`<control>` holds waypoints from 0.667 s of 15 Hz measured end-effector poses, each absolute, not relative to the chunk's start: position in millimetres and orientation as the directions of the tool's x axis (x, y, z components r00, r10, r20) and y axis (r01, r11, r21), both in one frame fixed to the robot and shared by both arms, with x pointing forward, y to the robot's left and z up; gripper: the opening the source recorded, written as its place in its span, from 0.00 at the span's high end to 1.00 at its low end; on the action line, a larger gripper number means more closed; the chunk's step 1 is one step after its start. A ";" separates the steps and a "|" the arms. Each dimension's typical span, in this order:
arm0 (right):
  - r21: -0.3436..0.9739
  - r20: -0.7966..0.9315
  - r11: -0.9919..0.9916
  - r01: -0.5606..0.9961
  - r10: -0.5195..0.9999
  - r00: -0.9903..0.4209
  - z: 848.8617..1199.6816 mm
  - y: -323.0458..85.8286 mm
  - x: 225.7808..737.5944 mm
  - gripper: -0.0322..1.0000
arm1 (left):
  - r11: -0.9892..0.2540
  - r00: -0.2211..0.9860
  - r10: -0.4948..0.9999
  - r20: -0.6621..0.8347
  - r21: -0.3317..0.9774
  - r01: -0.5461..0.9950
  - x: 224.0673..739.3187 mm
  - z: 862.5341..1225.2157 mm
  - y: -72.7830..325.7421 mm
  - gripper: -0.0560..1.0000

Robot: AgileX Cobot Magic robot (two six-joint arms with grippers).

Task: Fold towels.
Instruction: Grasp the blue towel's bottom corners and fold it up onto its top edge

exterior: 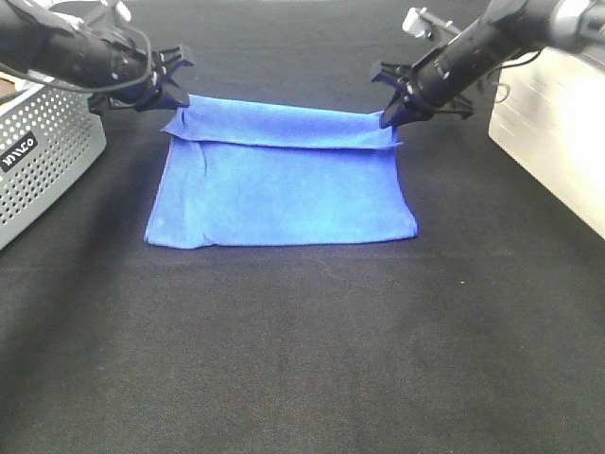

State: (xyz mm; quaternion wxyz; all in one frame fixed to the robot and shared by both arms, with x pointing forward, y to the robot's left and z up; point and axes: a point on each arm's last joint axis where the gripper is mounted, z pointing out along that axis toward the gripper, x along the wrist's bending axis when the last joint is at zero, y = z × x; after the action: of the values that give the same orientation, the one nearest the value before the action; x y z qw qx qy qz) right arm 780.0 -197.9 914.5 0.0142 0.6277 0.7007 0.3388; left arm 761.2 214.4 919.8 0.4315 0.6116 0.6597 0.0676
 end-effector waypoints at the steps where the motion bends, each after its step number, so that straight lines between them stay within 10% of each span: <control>1: 0.500 0.403 -0.022 0.866 0.891 -0.210 907.1 -197.7 784.4 0.97 | 0.242 0.122 0.866 -0.486 0.619 0.747 767.2 912.2 213.8 0.94; 4: 0.502 0.405 -0.033 0.865 0.892 -0.201 893.6 -197.5 788.8 0.94 | 0.237 0.124 0.866 -0.484 0.616 0.751 774.9 896.5 211.0 0.75; 7: 0.496 0.409 -0.031 0.868 0.890 -0.202 894.0 -197.1 788.3 0.44 | 0.182 0.176 0.877 -0.447 0.649 0.739 775.0 899.1 206.3 0.28; 10: 0.458 0.402 0.018 0.889 0.887 -0.226 901.7 -196.8 781.9 0.26 | 0.161 0.197 0.873 -0.447 0.645 0.747 773.1 903.6 206.2 0.25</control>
State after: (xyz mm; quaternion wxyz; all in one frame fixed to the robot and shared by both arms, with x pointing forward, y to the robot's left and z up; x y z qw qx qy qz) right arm 781.9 -196.8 901.7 -0.0010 0.6223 0.7134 0.3222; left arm 773.1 206.2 903.6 0.4299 0.6434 0.6293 0.0732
